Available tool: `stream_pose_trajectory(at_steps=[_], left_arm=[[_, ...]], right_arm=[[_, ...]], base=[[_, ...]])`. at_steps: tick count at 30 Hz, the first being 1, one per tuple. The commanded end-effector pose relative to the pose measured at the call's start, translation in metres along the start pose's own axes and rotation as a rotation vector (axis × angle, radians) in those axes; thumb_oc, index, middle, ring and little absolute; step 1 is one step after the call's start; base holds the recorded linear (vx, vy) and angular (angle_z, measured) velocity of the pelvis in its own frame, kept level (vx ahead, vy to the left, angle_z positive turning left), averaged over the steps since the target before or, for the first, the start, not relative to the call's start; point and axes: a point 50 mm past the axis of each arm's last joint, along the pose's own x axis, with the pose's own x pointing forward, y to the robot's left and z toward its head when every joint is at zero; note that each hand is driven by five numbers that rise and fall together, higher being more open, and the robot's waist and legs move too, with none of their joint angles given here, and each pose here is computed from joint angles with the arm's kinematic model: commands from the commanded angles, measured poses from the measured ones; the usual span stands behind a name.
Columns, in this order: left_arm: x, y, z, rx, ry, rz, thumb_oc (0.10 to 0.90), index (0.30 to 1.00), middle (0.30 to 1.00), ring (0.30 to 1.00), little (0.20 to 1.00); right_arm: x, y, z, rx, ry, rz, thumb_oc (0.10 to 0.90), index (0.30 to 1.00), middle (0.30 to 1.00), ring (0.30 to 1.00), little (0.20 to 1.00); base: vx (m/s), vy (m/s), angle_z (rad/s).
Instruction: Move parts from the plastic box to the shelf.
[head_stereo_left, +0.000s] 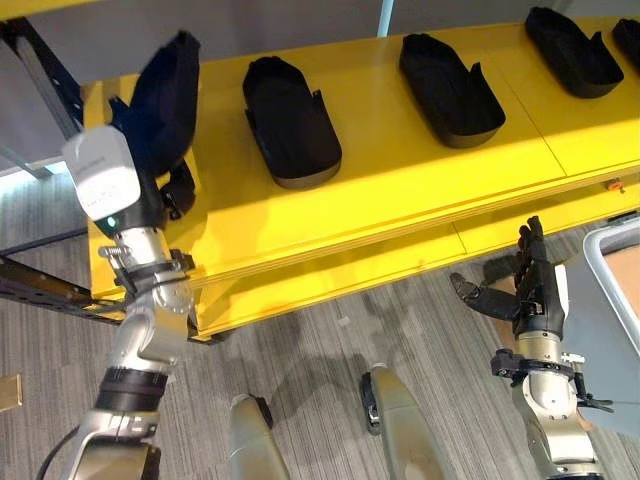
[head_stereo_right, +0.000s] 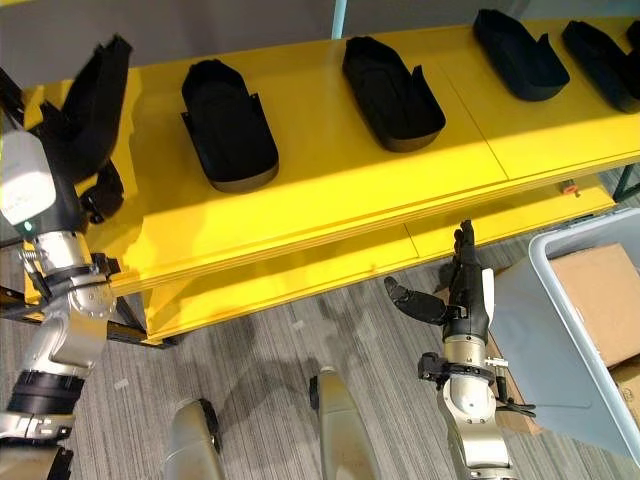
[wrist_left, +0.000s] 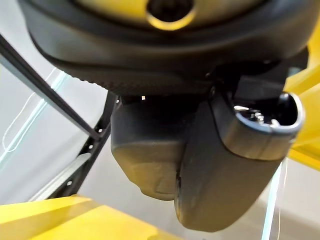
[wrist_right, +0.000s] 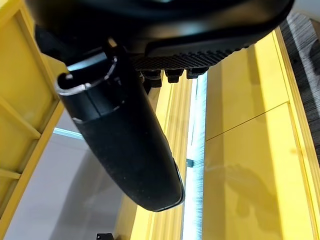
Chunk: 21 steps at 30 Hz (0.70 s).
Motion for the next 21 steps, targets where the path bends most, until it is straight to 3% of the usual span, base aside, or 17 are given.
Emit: stream_pose_trajectory(at_steps=[1, 10, 21], left_arm=[[0.050, 0.041, 0.032, -0.038, -0.123, 0.329, 0.400, 0.300, 0.300, 0.300, 0.300], [0.063, 0.048, 0.031, -0.042, -0.083, 0.396, 0.400, 0.300, 0.300, 0.300, 0.300], [0.071, 0.038, 0.027, 0.047, -0.094, 0.301, 0.400, 0.300, 0.300, 0.300, 0.300]], right_arm=[[0.011, -0.005, 0.053, 0.029, -0.300, -0.016, 0.900, 1.000, 1.000, 1.000, 1.000], [0.009, -0.005, 0.055, 0.010, -0.312, -0.006, 0.900, 1.000, 1.000, 1.000, 1.000], [0.012, -0.005, 0.053, -0.008, -0.299, 0.010, 0.900, 1.000, 1.000, 1.000, 1.000]], base=[[0.03, -0.028, -0.05], [0.01, -0.006, 0.01], [0.01, 0.001, 0.01]])
